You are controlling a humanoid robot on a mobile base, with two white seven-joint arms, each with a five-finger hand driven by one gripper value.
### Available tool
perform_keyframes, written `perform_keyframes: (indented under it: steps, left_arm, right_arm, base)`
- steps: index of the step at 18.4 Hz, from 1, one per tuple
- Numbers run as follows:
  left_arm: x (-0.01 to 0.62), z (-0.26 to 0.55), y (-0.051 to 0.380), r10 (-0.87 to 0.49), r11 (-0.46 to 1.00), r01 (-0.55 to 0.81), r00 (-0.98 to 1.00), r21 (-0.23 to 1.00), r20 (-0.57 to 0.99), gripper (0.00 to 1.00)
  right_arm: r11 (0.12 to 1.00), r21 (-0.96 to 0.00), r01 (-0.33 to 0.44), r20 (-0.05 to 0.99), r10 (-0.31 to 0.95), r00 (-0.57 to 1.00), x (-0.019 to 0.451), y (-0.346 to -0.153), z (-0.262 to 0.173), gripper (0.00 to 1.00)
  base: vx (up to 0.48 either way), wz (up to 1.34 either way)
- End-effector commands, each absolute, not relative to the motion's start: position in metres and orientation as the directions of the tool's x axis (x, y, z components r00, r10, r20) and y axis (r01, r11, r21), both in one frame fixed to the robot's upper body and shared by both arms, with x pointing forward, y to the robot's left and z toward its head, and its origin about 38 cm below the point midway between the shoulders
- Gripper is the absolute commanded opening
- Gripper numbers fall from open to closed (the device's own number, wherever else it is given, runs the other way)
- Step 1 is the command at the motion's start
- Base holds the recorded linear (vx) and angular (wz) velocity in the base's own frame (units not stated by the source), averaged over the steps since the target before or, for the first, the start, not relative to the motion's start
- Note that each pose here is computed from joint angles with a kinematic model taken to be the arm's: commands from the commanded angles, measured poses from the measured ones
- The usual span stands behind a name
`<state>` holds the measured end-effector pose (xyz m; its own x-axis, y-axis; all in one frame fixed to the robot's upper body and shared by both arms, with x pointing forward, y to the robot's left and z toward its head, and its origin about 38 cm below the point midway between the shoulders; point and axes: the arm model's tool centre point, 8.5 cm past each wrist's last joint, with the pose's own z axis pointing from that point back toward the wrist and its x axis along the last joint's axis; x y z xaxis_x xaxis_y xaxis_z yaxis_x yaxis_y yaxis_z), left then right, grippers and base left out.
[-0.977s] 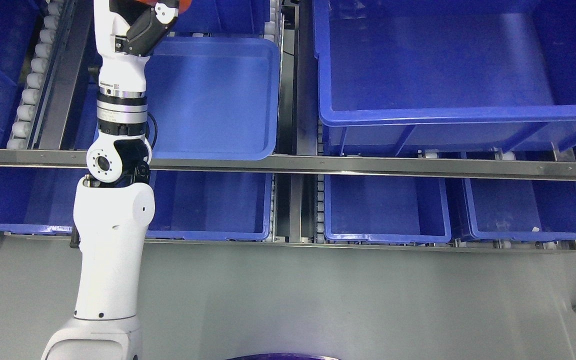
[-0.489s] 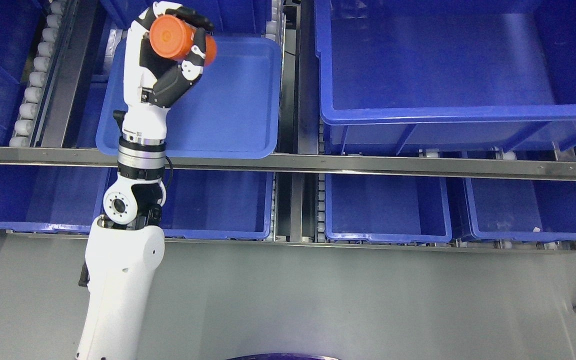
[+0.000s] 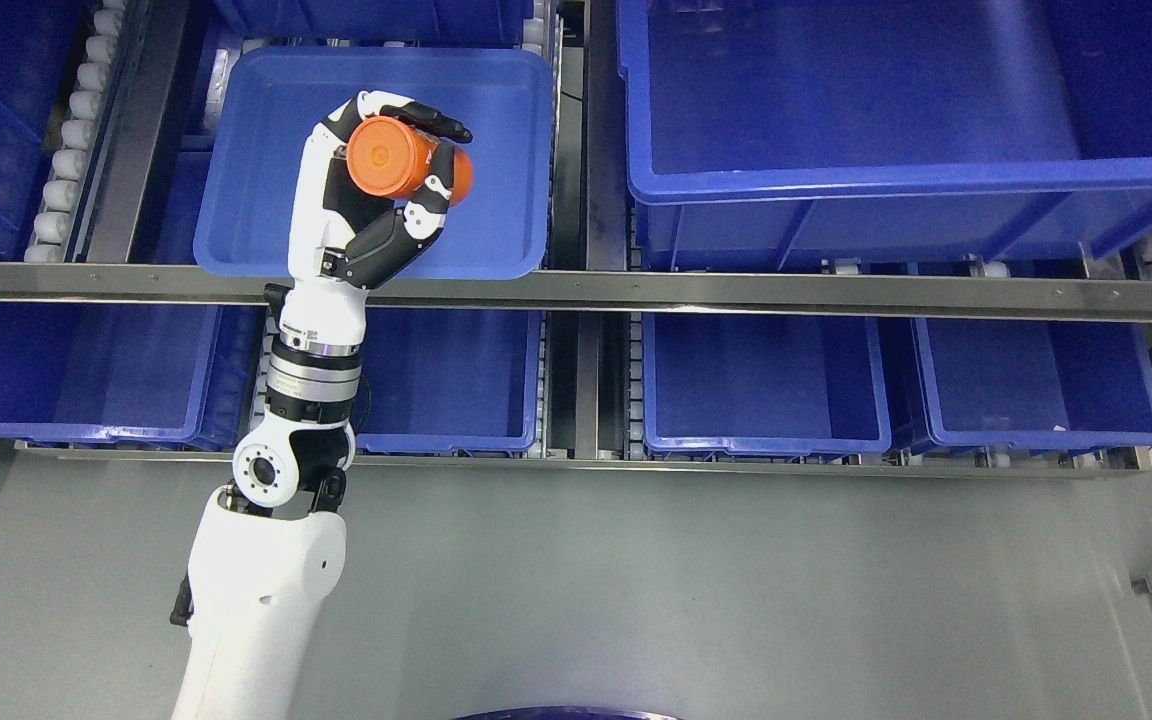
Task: Grab orange capacitor from left shelf to right desk
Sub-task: 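Pull the held capacitor back toward the robot, clear of the shelf, then carry the capacitor in the left hand while turning toward the steel table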
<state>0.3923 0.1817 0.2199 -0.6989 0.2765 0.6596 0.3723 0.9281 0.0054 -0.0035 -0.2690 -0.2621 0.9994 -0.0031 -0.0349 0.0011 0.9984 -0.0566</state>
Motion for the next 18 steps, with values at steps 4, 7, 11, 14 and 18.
perform_keyframes:
  steps: [4, 7, 11, 14, 18]
  left_arm:
    - [0.384, 0.236, 0.178, 0.287, 0.921, 0.387, -0.752, 0.044, 0.594, 0.02]
    - [0.384, 0.237, 0.173, 0.295, 0.917, 0.397, -0.75, 0.047, 0.592, 0.02]
    - [0.383, 0.237, 0.165, 0.309, 0.907, 0.419, -0.742, 0.052, 0.595, 0.03]
    - [0.382, 0.236, 0.159, 0.318, 0.899, 0.434, -0.736, 0.055, 0.597, 0.03]
    - [0.382, 0.236, 0.157, 0.322, 0.897, 0.439, -0.734, 0.057, 0.598, 0.03]
  right_arm:
    - [0.997, -0.074, 0.013, -0.049, -0.017, 0.999, -0.018, -0.28, -0.261, 1.0]
    - [0.997, -0.074, 0.013, -0.049, -0.017, 0.999, -0.018, -0.28, -0.261, 1.0]
    - [0.997, -0.074, 0.012, -0.049, -0.015, 0.999, -0.018, -0.28, -0.261, 1.0]
    - [0.997, -0.074, 0.012, -0.049, -0.015, 0.999, -0.018, -0.28, -0.261, 1.0]
    - [0.997, -0.074, 0.013, -0.049, -0.017, 0.999, -0.018, -0.28, -0.261, 1.0]
  base:
    - [-0.172, -0.07]
    - [-0.198, 0.02]
    - [-0.179, 0.24]
    - [-0.181, 0.29]
    - [-0.092, -0.08]
